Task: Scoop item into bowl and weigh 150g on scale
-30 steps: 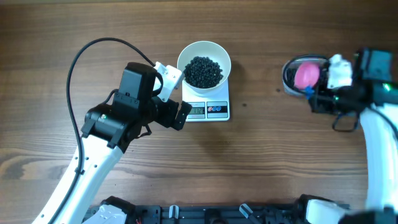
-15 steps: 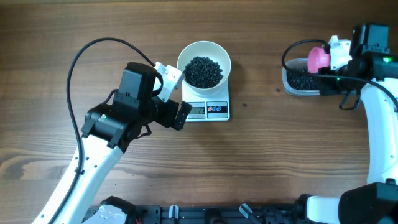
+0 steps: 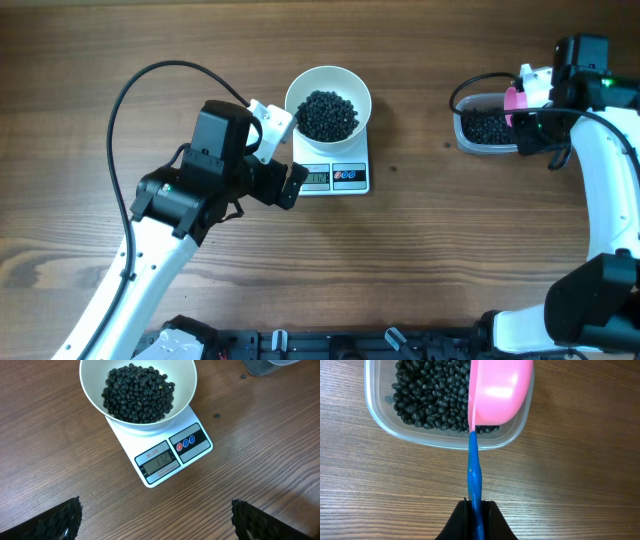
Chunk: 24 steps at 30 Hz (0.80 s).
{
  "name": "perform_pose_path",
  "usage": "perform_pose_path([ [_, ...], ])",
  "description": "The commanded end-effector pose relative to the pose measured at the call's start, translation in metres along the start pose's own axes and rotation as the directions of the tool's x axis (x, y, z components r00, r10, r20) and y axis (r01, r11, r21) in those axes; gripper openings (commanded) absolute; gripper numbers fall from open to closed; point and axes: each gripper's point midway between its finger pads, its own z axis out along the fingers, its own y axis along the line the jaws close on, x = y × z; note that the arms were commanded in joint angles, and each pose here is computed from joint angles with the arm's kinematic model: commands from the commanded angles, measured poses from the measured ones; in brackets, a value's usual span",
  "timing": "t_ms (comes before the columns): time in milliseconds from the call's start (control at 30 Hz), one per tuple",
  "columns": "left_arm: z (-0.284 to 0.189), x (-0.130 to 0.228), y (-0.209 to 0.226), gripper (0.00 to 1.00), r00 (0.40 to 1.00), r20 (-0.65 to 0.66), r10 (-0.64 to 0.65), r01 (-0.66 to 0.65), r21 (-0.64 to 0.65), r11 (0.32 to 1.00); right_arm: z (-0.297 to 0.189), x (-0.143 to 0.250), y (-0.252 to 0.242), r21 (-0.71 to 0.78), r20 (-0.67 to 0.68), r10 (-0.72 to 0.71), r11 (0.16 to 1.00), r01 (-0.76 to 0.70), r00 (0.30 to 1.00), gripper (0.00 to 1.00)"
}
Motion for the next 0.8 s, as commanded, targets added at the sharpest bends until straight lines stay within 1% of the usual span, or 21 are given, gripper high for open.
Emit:
perform_pose_path([
  [0, -0.003, -0.007, -0.004, 1.0, 1.0, 0.017, 0.001, -0.001, 0.017, 1.0, 0.004, 0.001, -0.006, 0.035, -0.034, -0.011, 0.999, 0.012, 0.999, 0.04],
  [100, -0.003, -0.007, -0.004, 1.0, 1.0, 0.017, 0.001, -0.001, 0.017, 1.0, 0.01, 0.006, -0.006, 0.041, -0.068, -0.004, 0.999, 0.006, 0.998, 0.04],
  [367, -0.003, -0.007, -0.004, 1.0, 1.0, 0.017, 0.001, -0.001, 0.017, 1.0, 0.028, 0.005, -0.004, 0.029, -0.106, 0.014, 1.0, -0.011, 0.994, 0.04],
  [533, -0.003, -0.007, -0.004, 1.0, 1.0, 0.017, 0.001, -0.001, 0.017, 1.0, 0.037, 0.006, -0.005, 0.058, -0.142, -0.005, 0.998, 0.014, 0.99, 0.04],
  [767, -0.003, -0.007, -0.004, 1.0, 1.0, 0.017, 0.001, -0.001, 0.017, 1.0, 0.051, 0.001, 0.02, 0.026, -0.177, -0.08, 0.996, 0.086, 0.981, 0.04],
])
